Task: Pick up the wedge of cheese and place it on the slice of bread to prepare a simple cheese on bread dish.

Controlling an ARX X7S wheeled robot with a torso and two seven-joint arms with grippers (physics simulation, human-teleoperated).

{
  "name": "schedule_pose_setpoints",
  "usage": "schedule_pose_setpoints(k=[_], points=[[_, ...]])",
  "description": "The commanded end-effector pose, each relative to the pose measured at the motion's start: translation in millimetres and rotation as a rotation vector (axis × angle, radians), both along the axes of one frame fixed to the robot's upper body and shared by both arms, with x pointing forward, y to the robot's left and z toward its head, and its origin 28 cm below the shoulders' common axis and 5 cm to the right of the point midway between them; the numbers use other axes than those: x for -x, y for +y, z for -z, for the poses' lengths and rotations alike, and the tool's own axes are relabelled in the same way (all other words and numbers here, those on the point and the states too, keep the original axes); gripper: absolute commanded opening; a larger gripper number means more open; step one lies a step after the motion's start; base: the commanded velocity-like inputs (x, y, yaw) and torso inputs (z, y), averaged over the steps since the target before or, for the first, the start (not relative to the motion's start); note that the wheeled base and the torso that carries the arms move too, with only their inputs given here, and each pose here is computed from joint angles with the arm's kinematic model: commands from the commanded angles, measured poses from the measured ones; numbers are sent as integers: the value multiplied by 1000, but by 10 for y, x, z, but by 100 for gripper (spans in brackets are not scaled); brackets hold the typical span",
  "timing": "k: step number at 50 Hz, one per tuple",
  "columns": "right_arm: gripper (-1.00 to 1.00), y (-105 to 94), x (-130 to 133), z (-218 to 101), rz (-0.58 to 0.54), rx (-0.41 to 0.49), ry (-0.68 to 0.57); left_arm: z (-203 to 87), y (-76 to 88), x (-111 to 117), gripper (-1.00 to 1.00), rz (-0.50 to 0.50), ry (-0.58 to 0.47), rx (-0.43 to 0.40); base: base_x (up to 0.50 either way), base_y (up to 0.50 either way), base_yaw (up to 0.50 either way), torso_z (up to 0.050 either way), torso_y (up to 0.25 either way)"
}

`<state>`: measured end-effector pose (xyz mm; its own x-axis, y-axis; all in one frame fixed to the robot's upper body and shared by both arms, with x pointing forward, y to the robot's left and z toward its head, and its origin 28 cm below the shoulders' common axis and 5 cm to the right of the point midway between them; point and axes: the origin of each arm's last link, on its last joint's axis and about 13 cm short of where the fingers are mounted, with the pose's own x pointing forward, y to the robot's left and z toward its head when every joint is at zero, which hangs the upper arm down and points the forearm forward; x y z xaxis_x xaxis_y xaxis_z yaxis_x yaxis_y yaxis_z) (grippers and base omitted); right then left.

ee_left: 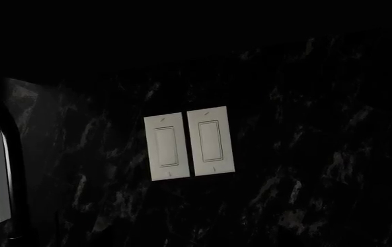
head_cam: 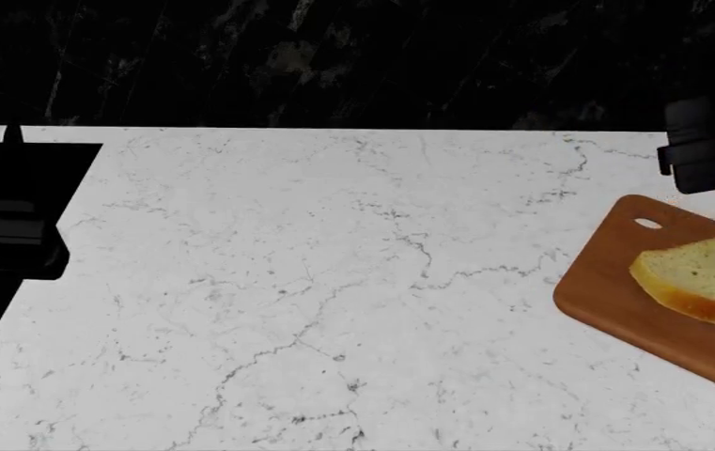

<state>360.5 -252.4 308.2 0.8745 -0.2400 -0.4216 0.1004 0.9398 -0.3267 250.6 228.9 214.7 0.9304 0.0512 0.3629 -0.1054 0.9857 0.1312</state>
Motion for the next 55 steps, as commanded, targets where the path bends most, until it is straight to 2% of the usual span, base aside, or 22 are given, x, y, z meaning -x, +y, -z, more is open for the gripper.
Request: schedule_pose_setpoints(k=[1,10,18,31,36,48,54,55], points=[[100,76,169,-346,-49,41,-94,4,1,-3,100,0,2,0,0,0,0,0,0],[100,164,290,-636,-96,77,-167,7,5,-7,100,0,6,0,0,0,0,0,0],[100,304,355,-784,-190,85,-202,9,8,-8,100,1,4,0,0,0,0,0,0],[100,408,461,-926,-256,86,-266,3,-2,-2,100,1,6,-2,0,0,0,0,0],[100,390,553,-894,-179,36,-288,4,-5,-6,100,2,11,-1,0,0,0,0,0],[100,389,823,-881,-93,-5,-316,11,-4,-15,100,7,22,-2,0,0,0,0,0],[100,386,898,-857,-91,19,-302,12,-3,-22,100,8,23,-1,0,0,0,0,0],[100,397,918,-856,-122,37,-301,9,-3,-21,100,7,20,-1,0,0,0,0,0]])
